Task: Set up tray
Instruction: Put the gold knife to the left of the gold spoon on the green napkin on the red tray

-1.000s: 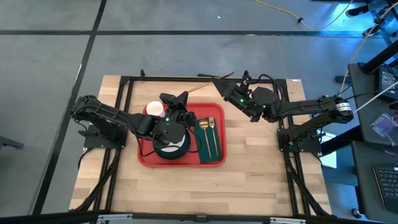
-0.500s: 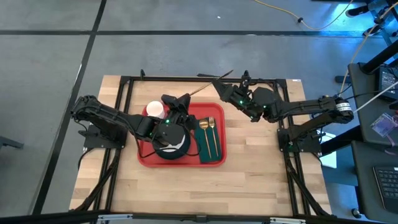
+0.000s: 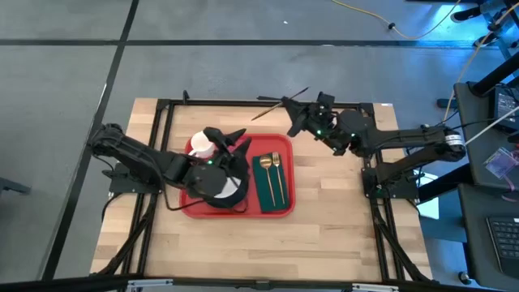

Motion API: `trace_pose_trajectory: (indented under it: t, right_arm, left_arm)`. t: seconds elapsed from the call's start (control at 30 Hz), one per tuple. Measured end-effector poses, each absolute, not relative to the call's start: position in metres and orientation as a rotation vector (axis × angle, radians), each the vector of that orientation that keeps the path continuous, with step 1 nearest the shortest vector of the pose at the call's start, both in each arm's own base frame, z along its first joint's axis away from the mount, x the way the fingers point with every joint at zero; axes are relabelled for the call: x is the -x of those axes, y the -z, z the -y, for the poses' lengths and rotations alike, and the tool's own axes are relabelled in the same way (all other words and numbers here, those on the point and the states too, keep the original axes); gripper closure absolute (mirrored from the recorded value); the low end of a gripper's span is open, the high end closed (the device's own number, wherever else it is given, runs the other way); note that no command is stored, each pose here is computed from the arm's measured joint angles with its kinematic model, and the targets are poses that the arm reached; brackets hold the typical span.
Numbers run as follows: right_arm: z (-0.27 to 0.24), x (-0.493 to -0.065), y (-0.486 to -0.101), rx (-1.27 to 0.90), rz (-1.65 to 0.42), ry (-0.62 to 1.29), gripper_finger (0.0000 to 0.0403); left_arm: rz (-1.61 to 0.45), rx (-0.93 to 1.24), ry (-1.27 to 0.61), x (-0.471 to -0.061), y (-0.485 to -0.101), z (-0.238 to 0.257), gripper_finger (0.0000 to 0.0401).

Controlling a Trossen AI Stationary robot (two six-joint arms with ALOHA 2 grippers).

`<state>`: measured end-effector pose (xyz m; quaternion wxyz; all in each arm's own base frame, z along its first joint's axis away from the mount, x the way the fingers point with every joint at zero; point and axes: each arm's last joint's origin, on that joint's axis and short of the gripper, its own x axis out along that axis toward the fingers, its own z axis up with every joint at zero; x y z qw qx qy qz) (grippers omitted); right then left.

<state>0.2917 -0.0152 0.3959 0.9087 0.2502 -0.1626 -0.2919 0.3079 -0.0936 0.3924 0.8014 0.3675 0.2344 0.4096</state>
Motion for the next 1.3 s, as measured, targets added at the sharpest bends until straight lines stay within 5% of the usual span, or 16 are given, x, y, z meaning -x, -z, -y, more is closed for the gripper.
trace_pose_trajectory:
  t: [0.17,0.57,1.3]
  right_arm:
    - [0.021,-0.274,-0.396,-0.536,0.222,0.609,0.0395]
    - [0.032,-0.285,-0.338,-0.973,-0.307,0.427,0.0395]
    - [0.03,-0.355,-0.204,-1.252,-0.904,0.414,0.0395]
  left_arm:
    - [-0.394,-0.624,-0.818,-0.285,-0.409,0.097,0.0247]
    - [-0.363,-0.096,-0.492,-0.217,-0.431,0.061,0.0272]
    - [-0.567,-0.073,-0.656,-0.202,-0.417,0.017,0.0295]
